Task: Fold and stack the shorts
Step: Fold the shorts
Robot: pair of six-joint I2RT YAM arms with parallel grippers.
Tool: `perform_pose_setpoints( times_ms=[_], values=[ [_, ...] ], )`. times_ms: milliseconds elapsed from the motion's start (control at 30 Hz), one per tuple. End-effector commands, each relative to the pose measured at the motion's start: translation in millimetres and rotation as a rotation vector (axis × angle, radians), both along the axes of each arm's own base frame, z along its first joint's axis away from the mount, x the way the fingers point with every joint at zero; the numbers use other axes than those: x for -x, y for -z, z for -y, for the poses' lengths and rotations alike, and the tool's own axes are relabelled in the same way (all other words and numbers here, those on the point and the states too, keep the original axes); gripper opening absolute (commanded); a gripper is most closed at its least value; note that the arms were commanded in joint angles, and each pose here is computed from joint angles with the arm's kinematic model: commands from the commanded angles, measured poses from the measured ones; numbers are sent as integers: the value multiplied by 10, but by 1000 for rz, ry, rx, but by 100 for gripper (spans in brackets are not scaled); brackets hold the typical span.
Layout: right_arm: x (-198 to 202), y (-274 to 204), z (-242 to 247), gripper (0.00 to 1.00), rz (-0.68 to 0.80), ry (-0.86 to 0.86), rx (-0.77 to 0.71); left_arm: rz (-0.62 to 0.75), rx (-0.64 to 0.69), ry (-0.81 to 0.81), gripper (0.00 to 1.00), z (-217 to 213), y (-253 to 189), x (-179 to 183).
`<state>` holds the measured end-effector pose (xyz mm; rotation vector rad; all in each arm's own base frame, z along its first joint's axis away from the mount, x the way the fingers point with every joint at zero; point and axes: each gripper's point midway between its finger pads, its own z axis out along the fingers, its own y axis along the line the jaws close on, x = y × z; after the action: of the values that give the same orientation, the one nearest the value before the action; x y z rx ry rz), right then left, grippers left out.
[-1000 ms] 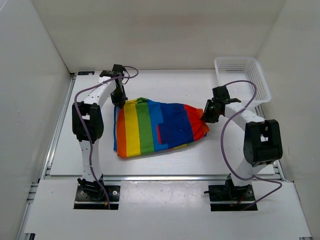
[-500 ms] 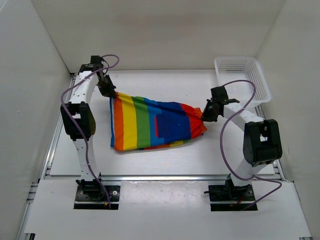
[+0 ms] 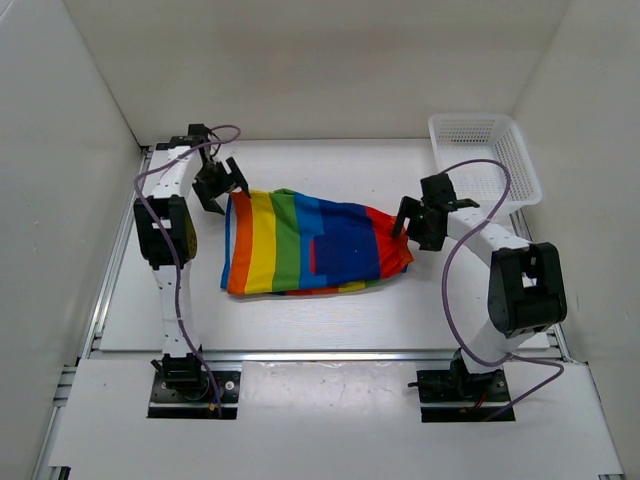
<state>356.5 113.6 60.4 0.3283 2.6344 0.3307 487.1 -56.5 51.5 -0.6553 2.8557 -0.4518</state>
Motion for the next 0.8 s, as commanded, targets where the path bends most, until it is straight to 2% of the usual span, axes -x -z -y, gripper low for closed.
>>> perform_pose_setpoints(
  times_ms=[0, 133, 267, 300, 367, 400, 433, 600, 767],
  values=[
    [77, -283, 70, 89, 34, 5, 36, 238, -89, -44, 100, -211, -1102, -26],
    [222, -400, 150, 89, 61, 42, 28, 272, -123, -78, 100, -355, -1364, 240],
    [483, -306, 39, 91, 1, 62, -136, 241, -139, -92, 100, -449, -1270, 544],
    [542, -207, 4, 91, -5, 62, -178, 214, -138, -90, 98, -443, -1100, 633],
    [584, -137, -44, 91, -26, 93, -240, 201, -124, -104, 95, -455, -1027, 740],
    [563, -136, -117, 91, -22, 81, -283, 152, -112, -107, 92, -463, -846, 846],
    [590, -97, -144, 91, -28, 82, -303, 151, -97, -112, 81, -436, -824, 876],
    [516, 171, -278, 89, -28, 81, -316, 126, -89, -127, 79, -480, -699, 1065],
    [342, 310, -352, 70, -6, 91, -215, 147, -90, -128, 79, -477, -780, 1092]
  ],
)
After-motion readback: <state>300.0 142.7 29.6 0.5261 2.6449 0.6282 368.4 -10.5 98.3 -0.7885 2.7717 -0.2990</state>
